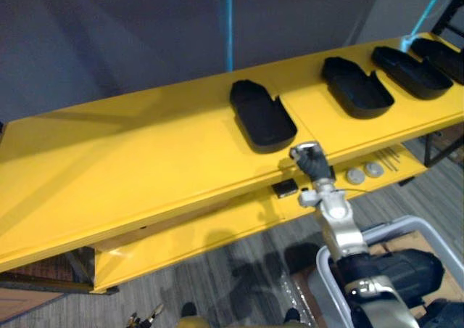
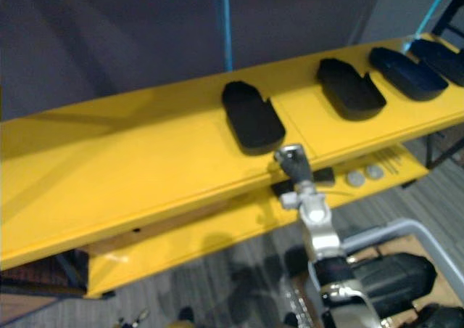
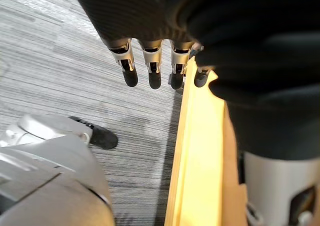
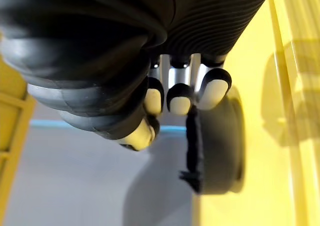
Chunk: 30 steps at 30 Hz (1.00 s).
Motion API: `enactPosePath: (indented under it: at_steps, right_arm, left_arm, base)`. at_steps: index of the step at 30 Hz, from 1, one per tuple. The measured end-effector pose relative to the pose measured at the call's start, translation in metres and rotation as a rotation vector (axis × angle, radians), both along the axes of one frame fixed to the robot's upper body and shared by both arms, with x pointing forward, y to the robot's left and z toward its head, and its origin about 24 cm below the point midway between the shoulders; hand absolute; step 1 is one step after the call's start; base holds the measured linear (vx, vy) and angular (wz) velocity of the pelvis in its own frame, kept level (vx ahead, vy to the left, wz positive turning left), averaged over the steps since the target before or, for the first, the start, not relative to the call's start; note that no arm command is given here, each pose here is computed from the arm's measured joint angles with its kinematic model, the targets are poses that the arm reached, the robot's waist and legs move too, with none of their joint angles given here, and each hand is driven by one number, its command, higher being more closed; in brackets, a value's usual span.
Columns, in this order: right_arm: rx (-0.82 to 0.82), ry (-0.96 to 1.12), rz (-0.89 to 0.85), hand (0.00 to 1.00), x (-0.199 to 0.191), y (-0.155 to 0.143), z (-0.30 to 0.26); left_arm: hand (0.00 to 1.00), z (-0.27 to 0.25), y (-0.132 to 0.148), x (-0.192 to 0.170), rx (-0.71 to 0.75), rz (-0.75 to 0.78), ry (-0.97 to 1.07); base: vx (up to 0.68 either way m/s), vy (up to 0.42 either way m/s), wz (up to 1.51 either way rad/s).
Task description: Walk over and take plastic housings, then place them on the shelf
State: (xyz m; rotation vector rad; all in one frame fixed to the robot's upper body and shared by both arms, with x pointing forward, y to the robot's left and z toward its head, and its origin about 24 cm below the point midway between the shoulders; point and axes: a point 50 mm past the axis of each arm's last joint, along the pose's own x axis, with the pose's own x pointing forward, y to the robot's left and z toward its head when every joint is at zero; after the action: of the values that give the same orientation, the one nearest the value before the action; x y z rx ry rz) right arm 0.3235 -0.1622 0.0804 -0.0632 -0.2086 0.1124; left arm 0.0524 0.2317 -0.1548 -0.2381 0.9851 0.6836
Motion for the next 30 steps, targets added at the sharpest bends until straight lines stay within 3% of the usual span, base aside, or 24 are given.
enactPosePath:
  at_steps: [15, 30]
  right_arm:
    - [0.023, 0.109, 0.009, 1.00, 0.023, -0.028, -0.006]
    - [0.028, 0.108, 0.032, 1.00, 0.037, -0.033, 0.005]
  left_arm:
    - [0.00, -0.001, -0.001, -0.001, -0.010, -0.002, 0.012]
    - [0.00, -0.003, -0.010, -0.001, -0.027, -0.051, 0.020]
  base:
    - [-0.02, 0.003, 0.06]
    - [-0.02, 0.000, 0.08]
